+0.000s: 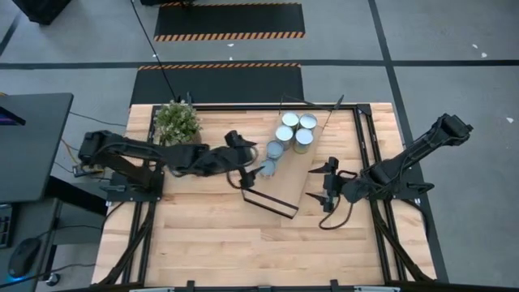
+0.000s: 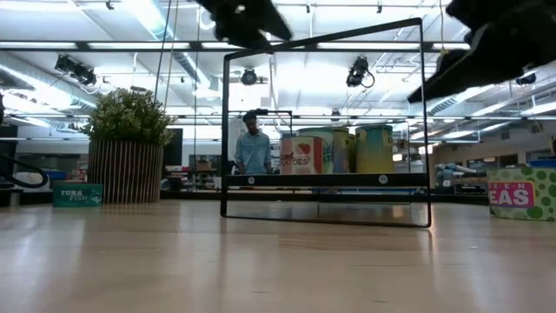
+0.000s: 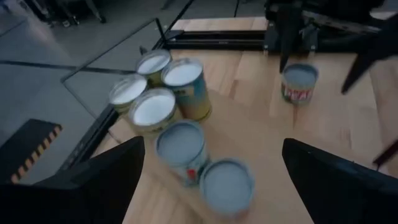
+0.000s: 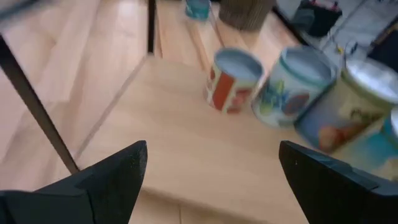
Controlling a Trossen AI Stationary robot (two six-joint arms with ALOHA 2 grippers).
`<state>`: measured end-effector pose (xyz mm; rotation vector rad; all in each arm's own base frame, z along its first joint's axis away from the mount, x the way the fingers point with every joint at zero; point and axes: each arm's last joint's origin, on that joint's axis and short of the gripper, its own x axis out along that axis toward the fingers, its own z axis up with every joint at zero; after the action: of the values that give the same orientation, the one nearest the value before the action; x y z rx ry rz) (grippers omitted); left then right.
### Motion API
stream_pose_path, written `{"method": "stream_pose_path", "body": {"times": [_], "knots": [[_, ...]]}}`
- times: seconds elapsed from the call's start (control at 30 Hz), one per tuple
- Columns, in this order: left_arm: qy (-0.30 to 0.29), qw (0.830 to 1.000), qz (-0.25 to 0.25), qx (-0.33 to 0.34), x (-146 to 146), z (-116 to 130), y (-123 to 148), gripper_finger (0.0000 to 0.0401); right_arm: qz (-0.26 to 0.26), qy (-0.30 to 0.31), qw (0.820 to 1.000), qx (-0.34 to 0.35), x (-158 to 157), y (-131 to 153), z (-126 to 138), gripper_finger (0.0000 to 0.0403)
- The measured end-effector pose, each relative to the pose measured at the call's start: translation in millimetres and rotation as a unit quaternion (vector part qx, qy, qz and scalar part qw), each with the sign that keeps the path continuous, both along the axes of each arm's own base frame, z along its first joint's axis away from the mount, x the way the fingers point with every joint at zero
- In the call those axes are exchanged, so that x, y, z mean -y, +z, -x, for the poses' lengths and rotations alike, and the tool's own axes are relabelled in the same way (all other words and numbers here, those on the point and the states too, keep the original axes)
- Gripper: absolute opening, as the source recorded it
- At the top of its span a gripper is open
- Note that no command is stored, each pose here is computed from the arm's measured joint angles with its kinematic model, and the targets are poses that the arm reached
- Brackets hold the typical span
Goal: Pick and place cans onto a shelf
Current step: Put the canned green peas on the shelf
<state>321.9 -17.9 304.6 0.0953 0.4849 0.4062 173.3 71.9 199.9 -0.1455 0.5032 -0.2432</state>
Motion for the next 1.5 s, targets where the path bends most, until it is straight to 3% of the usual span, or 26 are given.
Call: {"method": "stream_pose_path", "body": {"times": [0.3, 0.57, 0.73, 0.9, 1.1, 1.23, 1.4, 1.5], "knots": [[-0.007, 0.996, -0.011, 0.092, -3, 28, -6, 0.0387, -0.062, -0.078, 0.99, -0.101, 13, -1, -11, 0.0372], [-0.001, 0.992, 0.005, 0.125, -2, 43, -30, 0.0387, -0.094, -0.123, 0.946, -0.284, 24, -4, -11, 0.0372], [-0.018, 0.988, 0.008, 0.154, 7, 49, -37, 0.0387, -0.146, -0.114, 0.928, -0.325, 24, -2, -14, 0.0372], [-0.024, 0.984, -0.009, 0.177, 14, 56, -49, 0.0387, -0.142, -0.126, 0.915, -0.355, 28, -7, -13, 0.0372], [-0.015, 0.973, -0.022, 0.228, 14, 73, -65, 0.0387, -0.175, -0.159, 0.899, -0.369, 29, -15, -17, 0.0372], [-0.008, 0.959, -0.01, 0.284, 11, 88, -73, 0.0387, -0.214, -0.228, 0.875, -0.371, 33, -21, -18, 0.0372], [0.0, 0.943, 0.013, 0.334, 8, 99, -77, 0.0387, -0.291, -0.332, 0.821, -0.361, 38, -28, -20, 0.0372], [-0.001, 0.942, 0.013, 0.336, 8, 99, -77, 0.0387, -0.328, -0.376, 0.787, -0.363, 39, -31, -21, 0.0372]]}}
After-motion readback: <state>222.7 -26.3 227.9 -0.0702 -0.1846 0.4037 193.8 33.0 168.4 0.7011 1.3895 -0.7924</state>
